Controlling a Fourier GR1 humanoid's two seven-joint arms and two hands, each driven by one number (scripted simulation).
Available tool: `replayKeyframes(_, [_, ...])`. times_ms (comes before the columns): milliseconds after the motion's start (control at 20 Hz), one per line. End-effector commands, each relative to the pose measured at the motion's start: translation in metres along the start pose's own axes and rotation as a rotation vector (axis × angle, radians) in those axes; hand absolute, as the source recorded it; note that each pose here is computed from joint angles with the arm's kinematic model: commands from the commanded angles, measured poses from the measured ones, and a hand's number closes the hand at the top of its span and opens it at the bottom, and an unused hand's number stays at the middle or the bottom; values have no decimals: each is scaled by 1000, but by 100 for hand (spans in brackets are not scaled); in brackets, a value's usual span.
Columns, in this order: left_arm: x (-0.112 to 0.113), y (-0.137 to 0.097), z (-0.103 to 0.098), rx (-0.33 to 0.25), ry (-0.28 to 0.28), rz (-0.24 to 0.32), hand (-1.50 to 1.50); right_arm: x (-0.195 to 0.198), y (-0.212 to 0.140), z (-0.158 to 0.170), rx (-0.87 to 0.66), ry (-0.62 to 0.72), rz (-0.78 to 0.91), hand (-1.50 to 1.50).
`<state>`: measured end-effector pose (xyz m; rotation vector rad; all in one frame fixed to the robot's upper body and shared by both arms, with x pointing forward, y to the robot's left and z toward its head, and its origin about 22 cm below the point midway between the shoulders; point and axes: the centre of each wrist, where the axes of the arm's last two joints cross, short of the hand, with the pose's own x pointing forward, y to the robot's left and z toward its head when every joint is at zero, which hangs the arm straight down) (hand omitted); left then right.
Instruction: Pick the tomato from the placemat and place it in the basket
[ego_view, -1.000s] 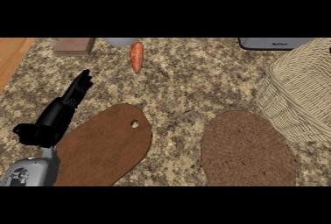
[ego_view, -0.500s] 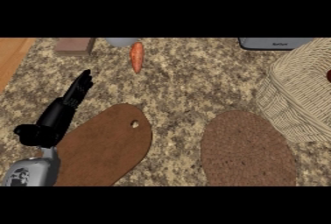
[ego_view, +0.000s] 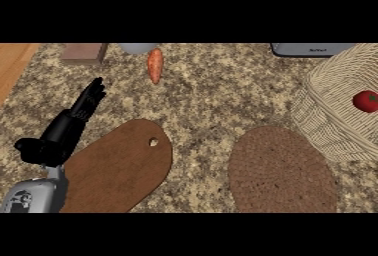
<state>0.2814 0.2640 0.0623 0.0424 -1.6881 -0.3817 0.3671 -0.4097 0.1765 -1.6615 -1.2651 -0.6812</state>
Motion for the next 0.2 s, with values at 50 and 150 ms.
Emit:
replayKeyframes(50, [1, -4, 4, -9, 17, -10, 0, 13, -29, -23, -51, 118, -166, -150])
replayKeyframes(150, [5, 0, -1, 18, 8, 7, 0, -6, -40, -11, -31, 174, -160, -150])
